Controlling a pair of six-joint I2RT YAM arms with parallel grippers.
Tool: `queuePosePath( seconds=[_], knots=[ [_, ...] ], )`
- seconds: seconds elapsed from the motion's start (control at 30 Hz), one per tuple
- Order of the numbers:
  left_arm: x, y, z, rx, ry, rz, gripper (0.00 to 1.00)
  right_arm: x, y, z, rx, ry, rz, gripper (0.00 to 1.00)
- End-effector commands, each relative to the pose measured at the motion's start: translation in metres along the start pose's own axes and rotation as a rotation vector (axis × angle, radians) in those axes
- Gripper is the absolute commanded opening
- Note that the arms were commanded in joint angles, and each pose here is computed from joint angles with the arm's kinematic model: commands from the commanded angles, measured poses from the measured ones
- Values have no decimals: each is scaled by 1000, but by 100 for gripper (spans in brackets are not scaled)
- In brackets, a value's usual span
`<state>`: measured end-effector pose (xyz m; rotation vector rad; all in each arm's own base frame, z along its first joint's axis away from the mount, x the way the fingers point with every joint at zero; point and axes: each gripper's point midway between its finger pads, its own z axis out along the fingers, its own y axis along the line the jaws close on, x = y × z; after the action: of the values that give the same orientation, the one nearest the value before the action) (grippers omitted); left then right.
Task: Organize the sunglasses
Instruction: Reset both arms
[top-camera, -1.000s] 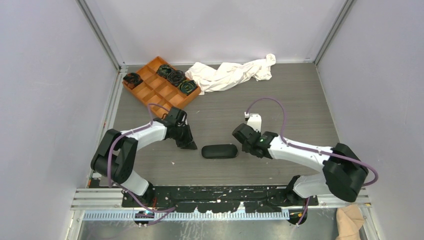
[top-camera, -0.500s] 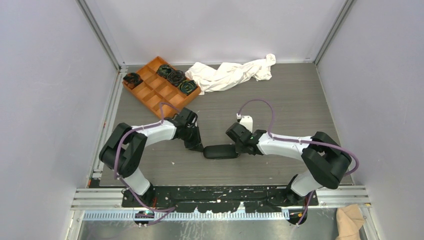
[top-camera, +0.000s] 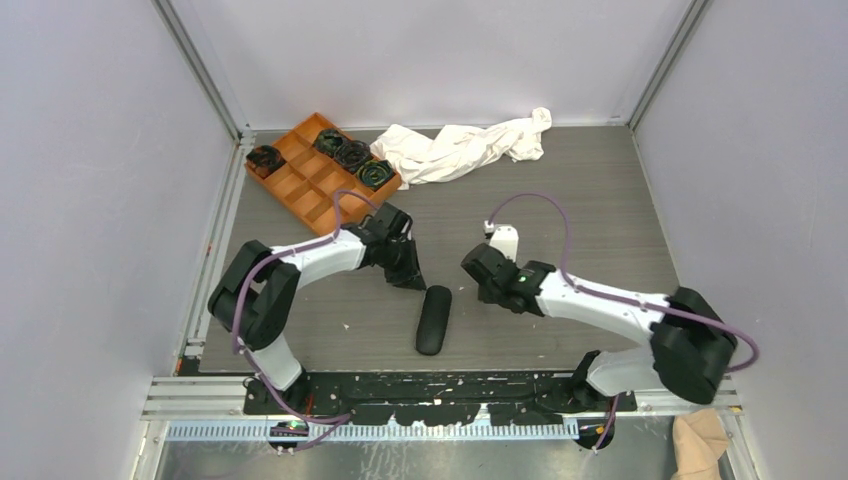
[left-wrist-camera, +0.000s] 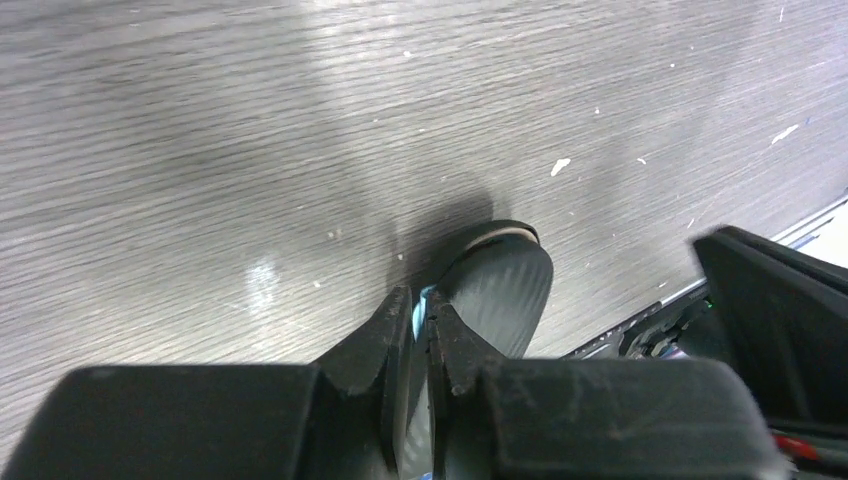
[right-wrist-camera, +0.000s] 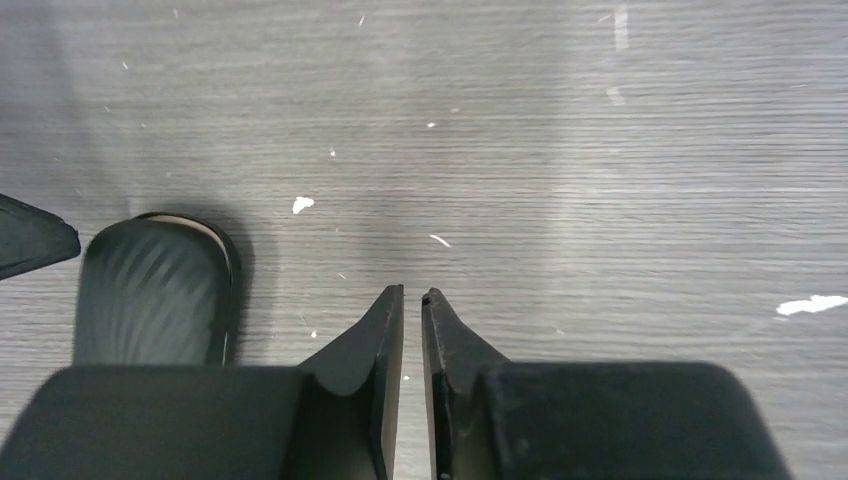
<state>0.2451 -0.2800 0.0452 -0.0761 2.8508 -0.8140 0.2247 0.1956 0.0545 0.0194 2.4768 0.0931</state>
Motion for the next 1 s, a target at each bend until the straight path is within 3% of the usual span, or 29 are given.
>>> queuePosePath(
  seconds=[0.0,0.13,0.3,0.37,0.53,0.87,0.97],
  knots=[
    [-16,0,-26,-4,-62,24,13,-34,-35,-34,94,-145,20,25],
    [-28,-12,-58,47,-143,93,14,-62,-50,-72,95,-229,26,52],
    [-41,-26,-116,65,-318,227,14,-109,-62,-131,70,-363,77,69],
    [-42,-29,-139,72,-386,239,14,-122,-73,-149,99,-418,164,81],
    [-38,-38,-188,137,-540,270,18,-139,-76,-172,77,-455,219,85],
    [-36,-3,-257,-4,-780,161,21,-147,-105,-181,210,-544,345,99],
    [-32,-8,-278,43,-844,176,34,-146,-101,-180,185,-532,329,100]
  ],
)
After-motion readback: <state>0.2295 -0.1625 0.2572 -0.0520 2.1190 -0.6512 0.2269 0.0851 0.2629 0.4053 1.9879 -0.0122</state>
